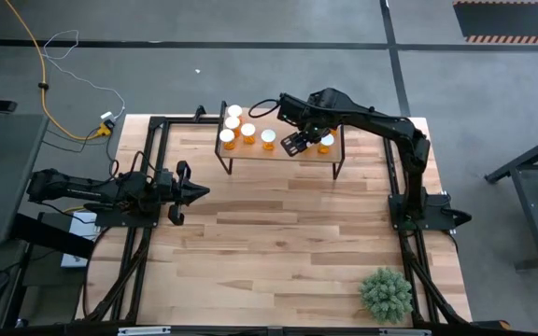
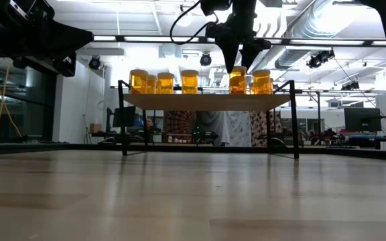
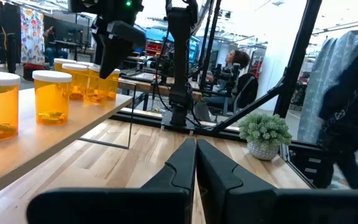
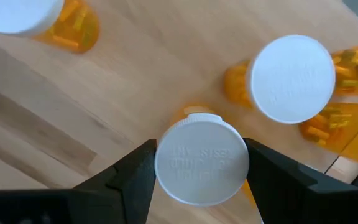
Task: Pick and place medicine bottles onto shelf by color
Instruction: Put the yellow pill bottle on the shelf, then return to Home Position
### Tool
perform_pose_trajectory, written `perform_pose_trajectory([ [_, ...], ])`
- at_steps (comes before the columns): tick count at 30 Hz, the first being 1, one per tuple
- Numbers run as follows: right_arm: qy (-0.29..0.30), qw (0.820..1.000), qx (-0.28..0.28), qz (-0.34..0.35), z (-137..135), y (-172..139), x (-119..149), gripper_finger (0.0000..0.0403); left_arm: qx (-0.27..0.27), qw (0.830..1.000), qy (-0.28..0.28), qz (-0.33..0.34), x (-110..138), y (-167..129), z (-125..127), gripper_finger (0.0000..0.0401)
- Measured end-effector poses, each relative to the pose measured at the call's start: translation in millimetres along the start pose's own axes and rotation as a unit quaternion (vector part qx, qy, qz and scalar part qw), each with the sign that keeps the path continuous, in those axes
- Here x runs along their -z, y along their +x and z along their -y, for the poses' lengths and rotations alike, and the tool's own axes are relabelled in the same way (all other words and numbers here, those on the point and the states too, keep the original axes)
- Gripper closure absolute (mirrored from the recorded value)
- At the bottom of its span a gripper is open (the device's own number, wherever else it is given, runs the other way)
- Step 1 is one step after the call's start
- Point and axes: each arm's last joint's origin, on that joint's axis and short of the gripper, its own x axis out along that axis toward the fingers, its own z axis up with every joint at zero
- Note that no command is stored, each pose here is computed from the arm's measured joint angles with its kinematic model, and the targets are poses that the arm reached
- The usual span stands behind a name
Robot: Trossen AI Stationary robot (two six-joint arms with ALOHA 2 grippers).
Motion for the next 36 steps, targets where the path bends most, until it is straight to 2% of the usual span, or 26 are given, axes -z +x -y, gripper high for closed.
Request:
perform_pose_trajectory([
  [9, 0.008, 1.000, 0.005, -0.010, 0.5, 1.7, 1.0, 0.0181, 0.000, 1.000, 0.000, 0.000, 0.0, 0.0, 0.0, 0.0398],
  [17, -0.008, 0.999, 0.024, -0.024, -3.7, 15.6, -1.8, 0.0121, 0.000, 1.000, 0.000, 0.000, 0.0, 0.0, 0.0, 0.0398],
  [21, -0.014, 0.999, 0.023, -0.021, -2.7, 16.4, -3.5, 0.0106, 0.000, 1.000, 0.000, -0.002, 0.3, 0.0, -0.1, 0.0398],
  [25, -0.005, 1.000, 0.021, -0.007, 5.7, 4.5, -4.1, 0.0105, 0.000, 1.000, 0.000, -0.002, 0.3, 0.0, 0.0, 0.0398],
  [29, -0.008, 0.999, 0.021, 0.037, 10.0, -15.3, -7.1, 0.0105, 0.000, 1.000, 0.000, -0.004, 0.8, 0.0, -0.1, 0.0398],
  [33, -0.028, 0.995, 0.027, 0.097, 7.7, -41.7, -7.0, 0.0105, -0.001, 1.000, 0.001, -0.006, 1.2, 0.0, -0.2, 0.0398],
  [36, -0.063, 0.988, 0.051, 0.130, -0.1, -58.2, 0.6, 0.0105, -0.001, 1.000, 0.001, -0.005, 1.1, 0.0, -0.2, 0.0398],
])
